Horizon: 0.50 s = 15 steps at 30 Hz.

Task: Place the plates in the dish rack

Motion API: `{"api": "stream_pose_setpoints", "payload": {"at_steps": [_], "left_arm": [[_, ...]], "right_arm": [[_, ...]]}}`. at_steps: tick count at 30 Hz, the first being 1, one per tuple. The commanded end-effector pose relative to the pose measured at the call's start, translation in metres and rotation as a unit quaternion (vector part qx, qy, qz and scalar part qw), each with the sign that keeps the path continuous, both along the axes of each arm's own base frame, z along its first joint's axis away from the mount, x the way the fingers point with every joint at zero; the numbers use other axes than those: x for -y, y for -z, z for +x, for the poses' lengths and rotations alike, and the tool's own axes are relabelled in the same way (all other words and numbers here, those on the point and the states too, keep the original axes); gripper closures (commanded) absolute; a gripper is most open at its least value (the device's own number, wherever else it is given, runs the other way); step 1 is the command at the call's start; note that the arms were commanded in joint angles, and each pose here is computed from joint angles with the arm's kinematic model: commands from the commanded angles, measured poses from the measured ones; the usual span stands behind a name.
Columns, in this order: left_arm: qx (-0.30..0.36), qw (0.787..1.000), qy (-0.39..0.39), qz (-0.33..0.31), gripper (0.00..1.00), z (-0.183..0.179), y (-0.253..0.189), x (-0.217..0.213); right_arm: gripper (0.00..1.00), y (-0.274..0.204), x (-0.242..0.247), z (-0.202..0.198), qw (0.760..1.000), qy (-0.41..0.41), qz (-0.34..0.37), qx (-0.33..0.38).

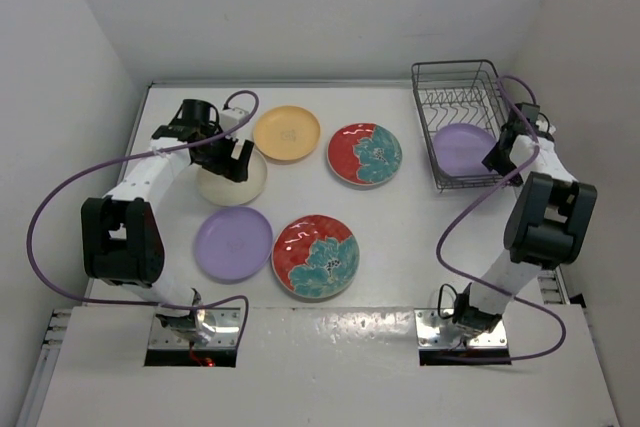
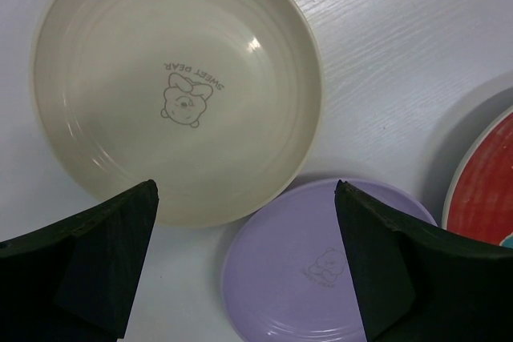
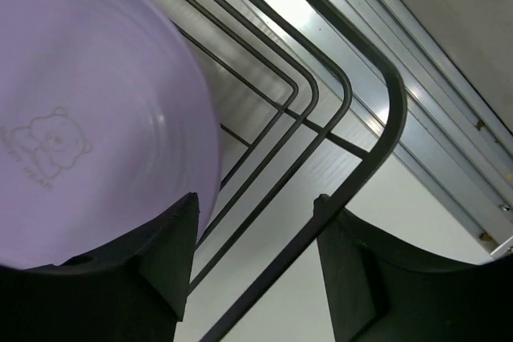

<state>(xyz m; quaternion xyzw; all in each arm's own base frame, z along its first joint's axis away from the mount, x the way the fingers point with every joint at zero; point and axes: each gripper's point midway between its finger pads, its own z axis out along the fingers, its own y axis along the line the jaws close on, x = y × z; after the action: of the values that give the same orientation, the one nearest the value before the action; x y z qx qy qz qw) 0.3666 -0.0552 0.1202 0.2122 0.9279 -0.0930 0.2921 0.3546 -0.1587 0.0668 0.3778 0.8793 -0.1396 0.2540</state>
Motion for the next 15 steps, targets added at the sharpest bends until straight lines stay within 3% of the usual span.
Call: {"api": "stream_pose_setpoints", "payload": {"at_steps": [1, 9, 13, 14, 15], "left_arm": [[0.020, 1.000, 0.010, -0.009, 0.04, 0.008, -0.014, 0.004], [0.014, 1.000, 0.002, -0.011, 0.04, 0.012, -0.016, 0.001], [0.014, 1.000, 0.002, -0.011, 0.04, 0.015, -0.015, 0.001], [0.014, 1.000, 0.002, -0.011, 0.04, 0.015, -0.015, 0.001], [0.014, 1.000, 0.002, -0.011, 0.04, 0.015, -0.015, 0.001]], "right_arm": [[0.43, -0.001, 0.006, 0.035, 0.999, 0.026, 0.007, 0.035], [0.49, 0.011, 0.005, 0.053, 0.999, 0.018, 0.020, 0.023], [0.70, 0.015, 0.001, 0.049, 0.999, 0.019, 0.029, 0.017], [0.82, 0.016, -0.003, 0.044, 1.000, 0.012, 0.028, 0.006], [0.87, 0.016, -0.004, 0.039, 1.000, 0.014, 0.027, 0.000]]}}
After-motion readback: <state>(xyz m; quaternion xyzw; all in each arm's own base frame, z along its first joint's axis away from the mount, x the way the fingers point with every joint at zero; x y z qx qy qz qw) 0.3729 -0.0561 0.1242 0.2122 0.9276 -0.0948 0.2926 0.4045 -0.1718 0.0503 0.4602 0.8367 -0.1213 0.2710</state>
